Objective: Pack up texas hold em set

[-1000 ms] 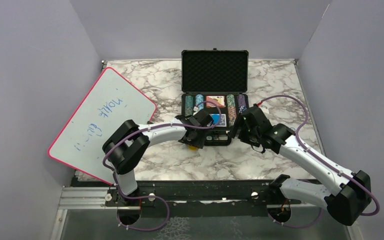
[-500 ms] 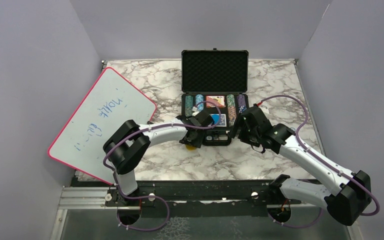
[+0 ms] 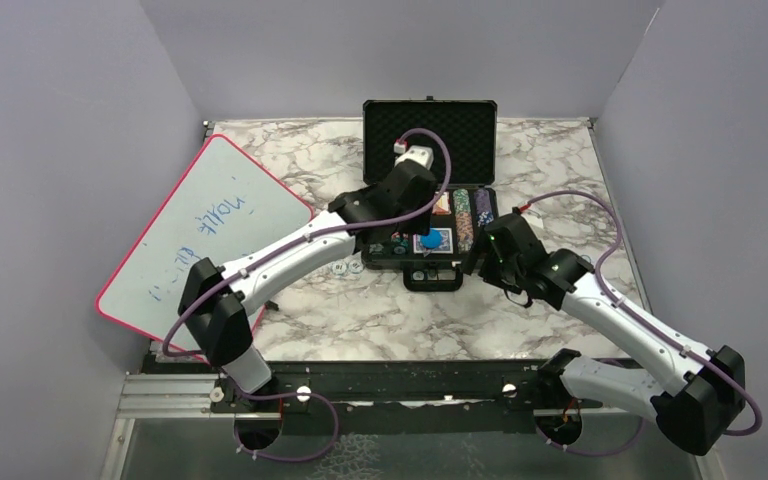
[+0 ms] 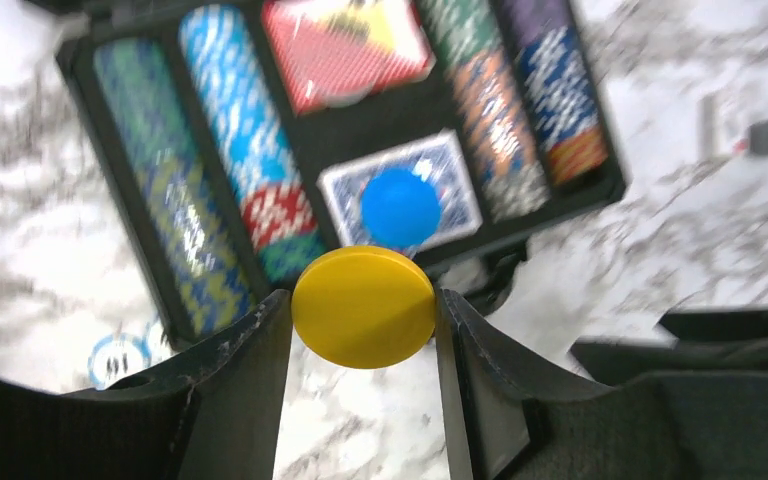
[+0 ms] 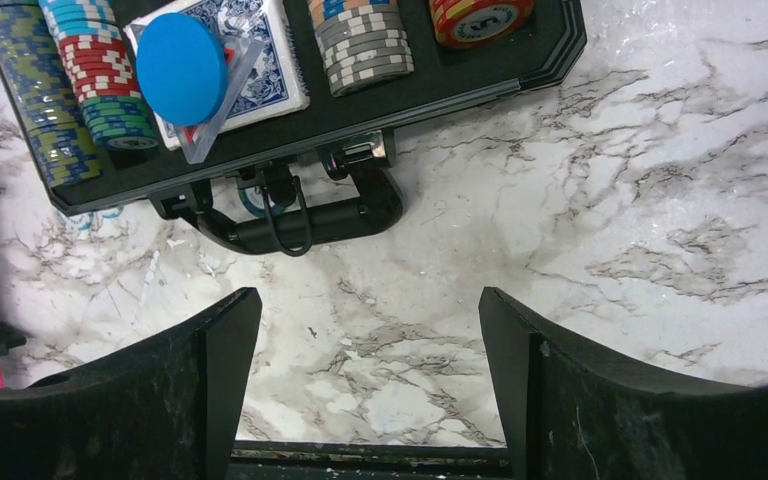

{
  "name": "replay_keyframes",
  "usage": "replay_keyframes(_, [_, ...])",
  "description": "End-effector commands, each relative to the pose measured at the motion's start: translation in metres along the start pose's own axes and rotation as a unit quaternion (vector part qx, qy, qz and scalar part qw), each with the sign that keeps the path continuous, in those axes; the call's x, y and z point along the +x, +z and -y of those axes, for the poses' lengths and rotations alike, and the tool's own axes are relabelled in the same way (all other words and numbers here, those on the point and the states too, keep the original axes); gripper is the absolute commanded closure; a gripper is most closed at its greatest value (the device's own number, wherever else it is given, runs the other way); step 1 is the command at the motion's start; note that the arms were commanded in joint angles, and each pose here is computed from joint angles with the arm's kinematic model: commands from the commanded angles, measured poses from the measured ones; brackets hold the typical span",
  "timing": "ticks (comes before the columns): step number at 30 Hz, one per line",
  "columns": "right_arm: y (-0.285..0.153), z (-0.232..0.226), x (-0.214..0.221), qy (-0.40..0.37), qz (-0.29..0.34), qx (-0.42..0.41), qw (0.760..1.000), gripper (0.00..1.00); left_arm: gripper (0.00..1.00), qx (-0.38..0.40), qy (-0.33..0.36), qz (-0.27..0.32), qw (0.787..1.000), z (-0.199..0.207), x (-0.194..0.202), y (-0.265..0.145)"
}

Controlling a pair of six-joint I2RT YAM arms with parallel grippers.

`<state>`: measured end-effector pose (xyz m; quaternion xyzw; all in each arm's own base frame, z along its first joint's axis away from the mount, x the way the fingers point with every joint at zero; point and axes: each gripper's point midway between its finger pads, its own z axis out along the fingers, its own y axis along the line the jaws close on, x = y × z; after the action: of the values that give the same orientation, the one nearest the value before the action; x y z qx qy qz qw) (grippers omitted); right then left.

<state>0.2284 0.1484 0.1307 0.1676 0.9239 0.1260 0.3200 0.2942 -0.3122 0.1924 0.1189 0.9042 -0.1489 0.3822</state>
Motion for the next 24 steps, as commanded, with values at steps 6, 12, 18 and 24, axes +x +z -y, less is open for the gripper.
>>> replay_keyframes(6, [-0.01, 0.011, -0.012, 0.021, 0.029, 0.019, 0.999, 0.18, 0.48, -0.025, 0.019, 0.033, 0.999, 0.01, -0.076, 0.076])
replay_keyframes(12, [-0.013, 0.012, -0.012, 0.023, 0.03, 0.019, 0.999, 0.18, 0.48, -0.049, 0.027, 0.009, 0.998, -0.001, -0.074, 0.117])
replay_keyframes(18, [-0.014, 0.013, -0.01, 0.023, 0.031, 0.014, 0.999, 0.18, 0.48, -0.042, 0.019, -0.003, 0.999, -0.011, -0.076, 0.141])
replay_keyframes(24, [-0.012, 0.014, -0.008, 0.022, 0.027, 0.017, 0.999, 0.18, 0.48, -0.013, 0.017, -0.032, 0.999, -0.003, -0.06, 0.15])
